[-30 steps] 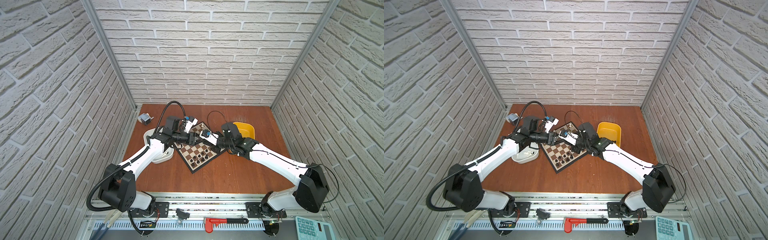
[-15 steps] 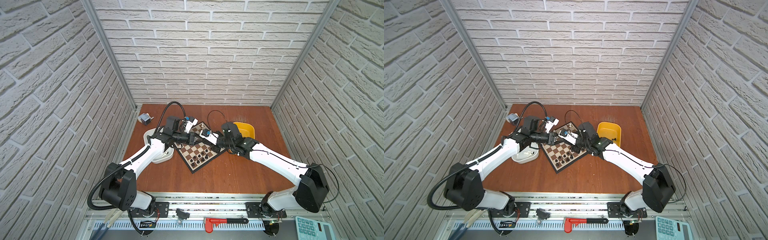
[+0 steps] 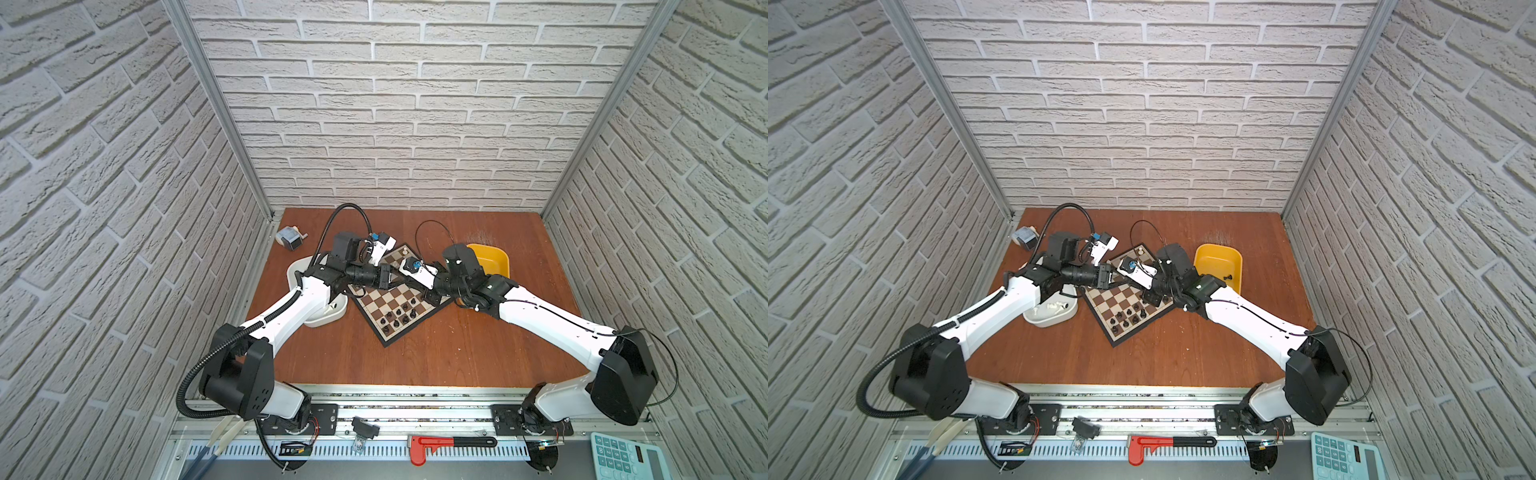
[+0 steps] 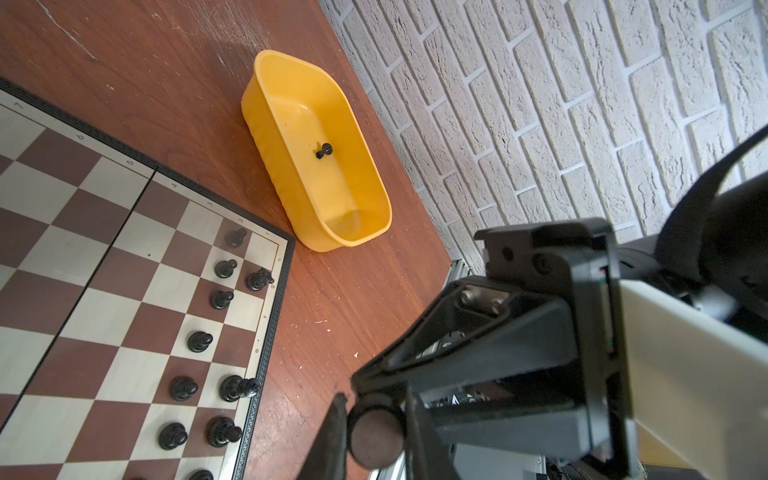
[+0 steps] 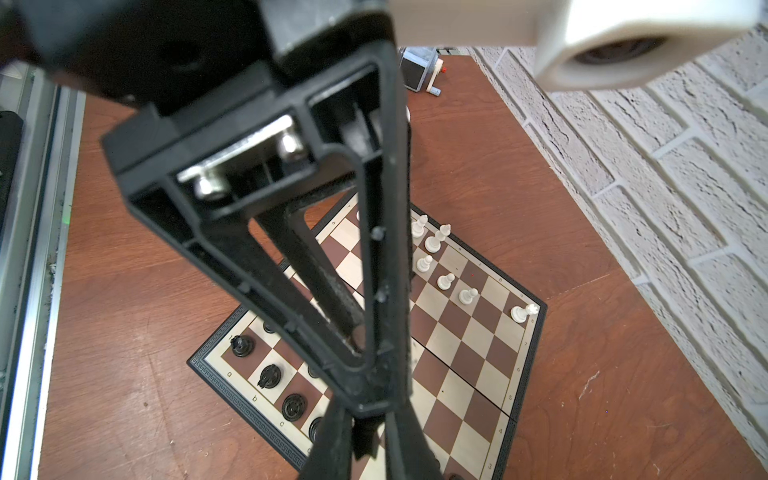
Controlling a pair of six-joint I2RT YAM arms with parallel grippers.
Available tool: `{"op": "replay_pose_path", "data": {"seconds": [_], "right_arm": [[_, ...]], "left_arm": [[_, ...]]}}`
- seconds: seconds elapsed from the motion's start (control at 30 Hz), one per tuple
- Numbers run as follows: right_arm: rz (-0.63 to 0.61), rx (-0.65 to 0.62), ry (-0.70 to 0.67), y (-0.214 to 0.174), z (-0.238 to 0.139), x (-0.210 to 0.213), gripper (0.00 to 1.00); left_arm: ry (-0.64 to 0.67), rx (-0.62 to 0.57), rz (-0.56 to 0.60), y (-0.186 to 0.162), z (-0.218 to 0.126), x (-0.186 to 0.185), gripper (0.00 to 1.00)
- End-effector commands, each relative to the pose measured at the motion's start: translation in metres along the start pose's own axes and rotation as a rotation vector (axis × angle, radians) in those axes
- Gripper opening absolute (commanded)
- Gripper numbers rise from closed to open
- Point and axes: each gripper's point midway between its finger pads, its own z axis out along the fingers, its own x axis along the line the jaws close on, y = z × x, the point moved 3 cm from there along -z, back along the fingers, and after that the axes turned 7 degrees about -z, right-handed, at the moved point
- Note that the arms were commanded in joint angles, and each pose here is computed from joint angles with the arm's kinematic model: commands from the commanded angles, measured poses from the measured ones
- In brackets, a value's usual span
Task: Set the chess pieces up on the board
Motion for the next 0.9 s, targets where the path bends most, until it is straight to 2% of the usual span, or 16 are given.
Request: {"op": "replay_pose_path", "data": {"seconds": [0.0, 0.1, 0.13, 0.17, 0.2, 0.3, 0.37, 0.47, 0.53, 0.63, 0.73, 0.87], "right_arm": [[0.036, -0.055, -0.060, 0.020, -0.010, -0.012, 0.13], [0.087, -0.074, -0.096, 0.023, -0.017, -0.021, 0.36], [0.107, -0.083, -0.108, 0.024, -0.020, -0.025, 0.55], [0.127, -0.092, -0.112, 0.024, -0.025, -0.028, 0.78], [0.146, -0.101, -0.115, 0.024, -0.029, -0.030, 0.87], [0.232, -0.141, -0.130, 0.020, -0.047, -0.042, 0.99], [0.322, -0.183, -0.154, 0.015, -0.064, -0.055, 0.99], [0.545, -0.300, -0.182, 0.004, -0.089, -0.080, 1.00], [0.684, -0.371, -0.133, 0.002, -0.096, -0.090, 1.00], [0.826, -0.488, 0.026, 0.016, -0.094, -0.092, 1.00], [0.911, -0.572, 0.203, 0.030, -0.087, -0.088, 1.00], [0.994, -0.607, 0.380, 0.034, -0.074, -0.084, 0.97]], "left_arm": [[-0.061, -0.078, 0.038, 0.012, -0.002, -0.015, 0.00], [-0.079, -0.159, 0.026, 0.021, -0.007, -0.023, 0.00], [-0.078, -0.195, 0.014, 0.025, -0.010, -0.024, 0.00], [-0.072, -0.228, 0.000, 0.029, -0.012, -0.023, 0.00], [-0.069, -0.254, -0.009, 0.034, -0.015, -0.023, 0.00], [-0.058, -0.342, -0.042, 0.049, -0.024, -0.018, 0.00], [-0.051, -0.391, -0.055, 0.057, -0.032, -0.016, 0.00], [-0.086, -0.454, -0.051, 0.063, -0.045, -0.020, 0.00], [-0.114, -0.501, -0.044, 0.064, -0.051, -0.023, 0.00], [-0.195, -0.553, -0.013, 0.064, -0.057, -0.035, 0.00], [-0.283, -0.607, 0.000, 0.064, -0.062, -0.046, 0.00], [-0.366, -0.652, 0.022, 0.065, -0.060, -0.059, 0.00]]}}
